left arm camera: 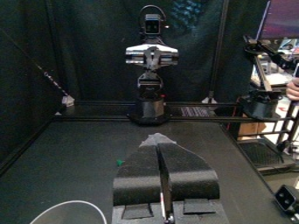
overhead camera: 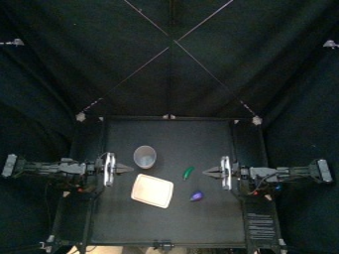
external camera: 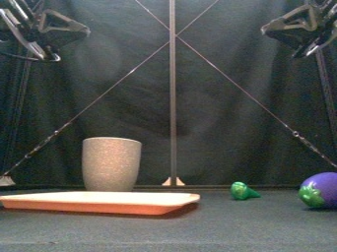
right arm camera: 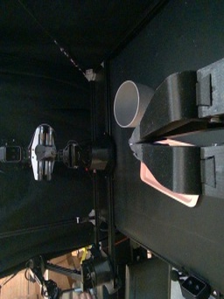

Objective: Pick the green pepper then place it on the pink plate
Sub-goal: Pick the green pepper

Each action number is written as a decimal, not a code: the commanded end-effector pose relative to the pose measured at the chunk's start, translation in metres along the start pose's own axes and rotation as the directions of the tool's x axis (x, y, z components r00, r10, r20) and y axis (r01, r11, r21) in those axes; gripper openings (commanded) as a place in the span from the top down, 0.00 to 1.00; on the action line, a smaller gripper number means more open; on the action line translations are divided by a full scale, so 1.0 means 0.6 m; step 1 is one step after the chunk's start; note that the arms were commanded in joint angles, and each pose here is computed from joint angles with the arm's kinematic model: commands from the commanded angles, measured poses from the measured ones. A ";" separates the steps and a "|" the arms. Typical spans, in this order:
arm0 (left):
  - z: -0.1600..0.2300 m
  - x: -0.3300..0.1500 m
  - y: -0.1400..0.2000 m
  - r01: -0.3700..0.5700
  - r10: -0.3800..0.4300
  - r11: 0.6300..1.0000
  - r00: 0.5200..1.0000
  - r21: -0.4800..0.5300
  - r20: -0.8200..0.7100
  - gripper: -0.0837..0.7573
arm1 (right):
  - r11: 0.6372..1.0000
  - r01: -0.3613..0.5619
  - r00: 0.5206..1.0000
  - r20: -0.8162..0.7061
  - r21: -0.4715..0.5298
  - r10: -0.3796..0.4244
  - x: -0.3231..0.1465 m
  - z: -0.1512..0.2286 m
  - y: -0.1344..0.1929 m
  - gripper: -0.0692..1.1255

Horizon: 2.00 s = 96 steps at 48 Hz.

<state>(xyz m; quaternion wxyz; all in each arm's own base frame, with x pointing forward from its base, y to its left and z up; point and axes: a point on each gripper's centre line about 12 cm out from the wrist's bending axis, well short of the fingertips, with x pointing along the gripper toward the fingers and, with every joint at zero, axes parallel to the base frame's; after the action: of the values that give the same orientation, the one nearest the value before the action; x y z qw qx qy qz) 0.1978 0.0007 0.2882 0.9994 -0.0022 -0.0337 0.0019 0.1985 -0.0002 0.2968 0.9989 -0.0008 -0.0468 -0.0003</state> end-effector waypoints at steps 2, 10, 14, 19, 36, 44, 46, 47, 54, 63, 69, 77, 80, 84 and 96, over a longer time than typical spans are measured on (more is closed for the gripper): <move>0.006 0.008 0.007 -0.026 0.024 0.999 0.999 -0.043 -0.048 0.80 | 0.999 0.004 0.999 -0.037 0.032 -0.003 0.005 -0.010 0.000 0.89; -0.002 0.007 0.014 -0.050 0.045 0.997 0.994 -0.051 -0.097 0.80 | 0.999 0.019 0.986 -0.165 0.050 -0.010 0.012 -0.038 -0.003 0.88; -0.006 0.006 0.019 -0.067 0.062 0.996 0.993 -0.051 -0.102 0.80 | 0.999 0.009 0.976 -0.216 0.040 -0.001 0.017 -0.054 0.000 0.88; -0.007 0.006 0.025 -0.085 0.079 0.995 0.991 -0.053 -0.104 0.80 | 1.000 0.001 0.960 -0.279 0.019 0.005 0.029 -0.075 0.001 0.87; 0.010 0.007 0.030 -0.099 0.096 0.993 0.994 -0.061 -0.046 0.80 | 1.000 0.028 0.868 -0.496 -0.006 -0.027 0.088 -0.158 -0.014 0.42; 0.003 0.006 0.031 -0.101 0.098 0.993 0.994 -0.064 -0.057 0.80 | 0.998 0.063 0.792 -0.608 -0.011 -0.057 0.121 -0.187 -0.032 0.22; 0.000 0.005 0.031 -0.102 0.098 0.993 0.993 -0.065 -0.060 0.80 | 0.998 0.064 0.769 -0.637 -0.017 -0.060 0.129 -0.193 -0.035 0.21; -0.001 0.005 0.031 -0.102 0.098 0.993 0.993 -0.065 -0.061 0.80 | 0.998 0.063 0.754 -0.654 -0.022 -0.062 0.132 -0.200 -0.037 0.21; -0.003 0.005 0.031 -0.102 0.098 0.993 0.993 -0.065 -0.064 0.80 | 0.997 0.043 0.664 -0.745 -0.059 -0.073 0.152 -0.232 -0.047 0.21; -0.008 0.003 0.031 -0.104 0.099 0.992 0.992 -0.065 -0.072 0.80 | 0.994 0.016 0.594 -0.799 -0.104 -0.093 0.170 -0.255 -0.061 0.21; -0.013 0.002 0.031 -0.105 0.099 0.992 0.992 -0.065 -0.079 0.80 | 0.990 -0.020 0.574 -0.812 -0.140 -0.103 0.176 -0.265 -0.066 0.21; -0.021 0.000 0.031 -0.108 0.101 0.991 0.991 -0.073 -0.092 0.80 | 0.986 -0.032 0.542 -0.832 -0.165 -0.121 0.173 -0.283 -0.079 0.21; -0.024 -0.001 0.032 -0.110 0.103 0.991 0.990 -0.079 -0.096 0.80 | 0.985 -0.033 0.531 -0.838 -0.169 -0.126 0.173 -0.290 -0.084 0.21; -0.027 -0.001 0.032 -0.113 0.104 0.990 0.990 -0.086 -0.100 0.80 | 0.987 -0.013 0.523 -0.842 -0.162 -0.131 0.175 -0.297 -0.091 0.21; -0.033 -0.003 0.032 -0.115 0.105 0.990 0.988 -0.087 -0.110 0.80 | 0.988 -0.003 0.498 -0.857 -0.157 -0.135 0.182 -0.318 -0.101 0.21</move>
<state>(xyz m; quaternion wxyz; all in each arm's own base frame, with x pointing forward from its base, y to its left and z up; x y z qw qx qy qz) 0.1957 0.0192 0.2632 0.9968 -0.0512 0.0269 0.0543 0.3181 -0.0568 0.1097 0.8770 -0.0701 0.4740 -0.0354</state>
